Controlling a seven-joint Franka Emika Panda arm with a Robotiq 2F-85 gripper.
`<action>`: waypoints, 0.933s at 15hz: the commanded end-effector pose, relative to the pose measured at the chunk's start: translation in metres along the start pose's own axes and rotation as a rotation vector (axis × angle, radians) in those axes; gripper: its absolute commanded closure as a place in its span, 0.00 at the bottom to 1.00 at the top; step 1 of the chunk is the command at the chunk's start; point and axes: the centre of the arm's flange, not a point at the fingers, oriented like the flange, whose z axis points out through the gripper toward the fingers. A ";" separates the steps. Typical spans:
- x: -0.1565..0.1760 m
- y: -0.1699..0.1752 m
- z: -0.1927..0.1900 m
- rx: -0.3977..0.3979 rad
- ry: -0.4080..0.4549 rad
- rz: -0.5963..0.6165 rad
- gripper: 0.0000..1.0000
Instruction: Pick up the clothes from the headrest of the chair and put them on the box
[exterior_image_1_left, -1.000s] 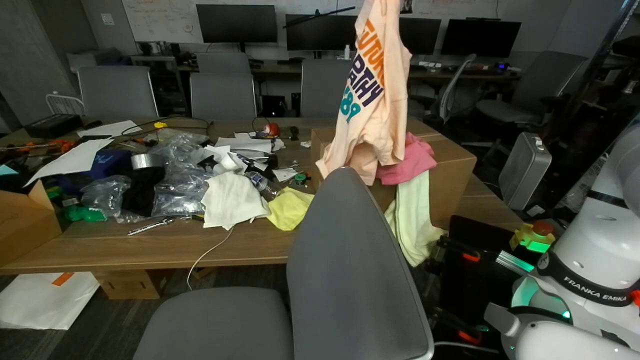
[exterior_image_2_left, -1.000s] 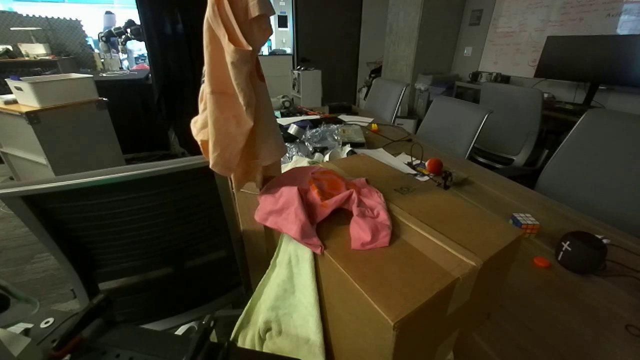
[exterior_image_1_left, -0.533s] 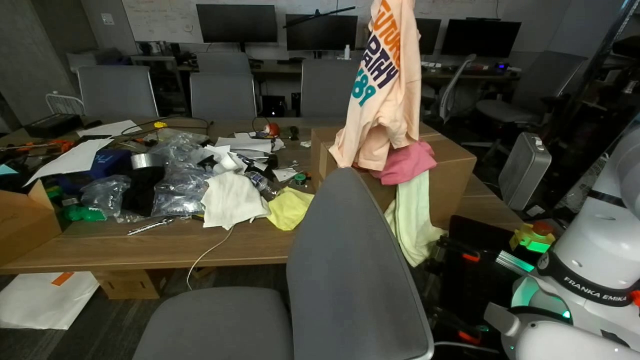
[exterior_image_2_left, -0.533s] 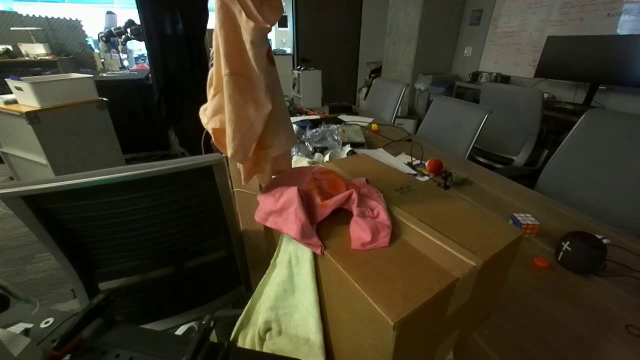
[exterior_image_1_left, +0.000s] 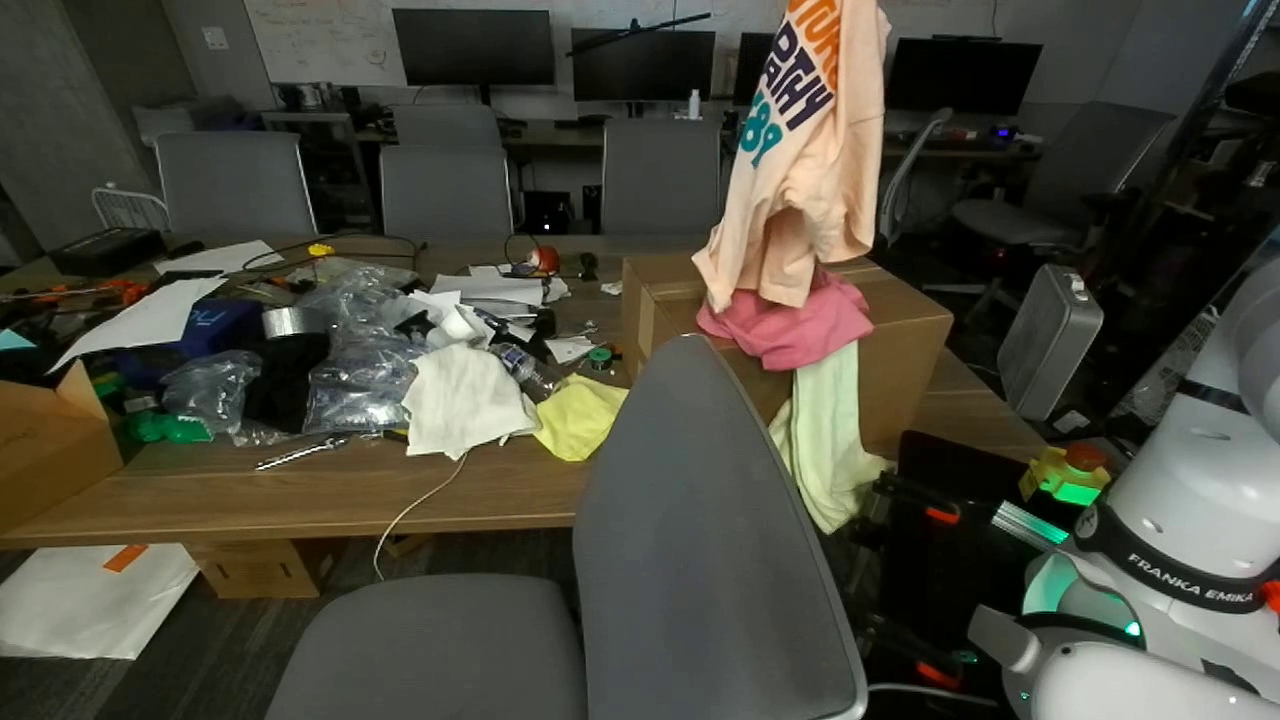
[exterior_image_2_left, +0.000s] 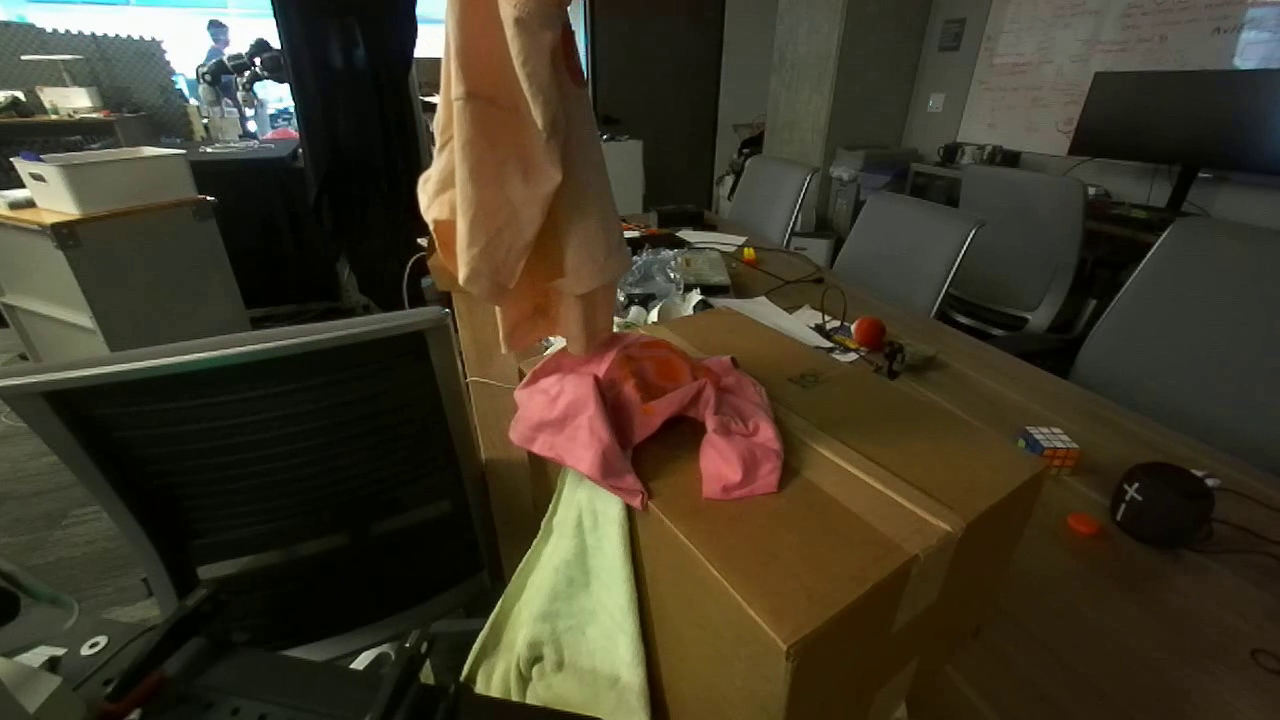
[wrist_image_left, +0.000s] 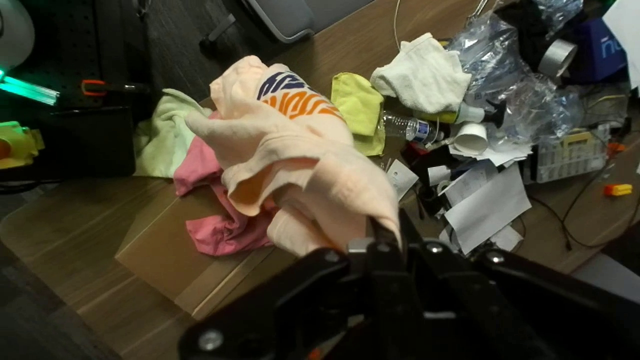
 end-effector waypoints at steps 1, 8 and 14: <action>0.010 -0.027 -0.034 -0.036 0.006 0.091 0.99; 0.004 -0.067 -0.035 -0.194 0.057 0.256 0.99; -0.004 -0.076 -0.021 -0.287 0.117 0.375 0.99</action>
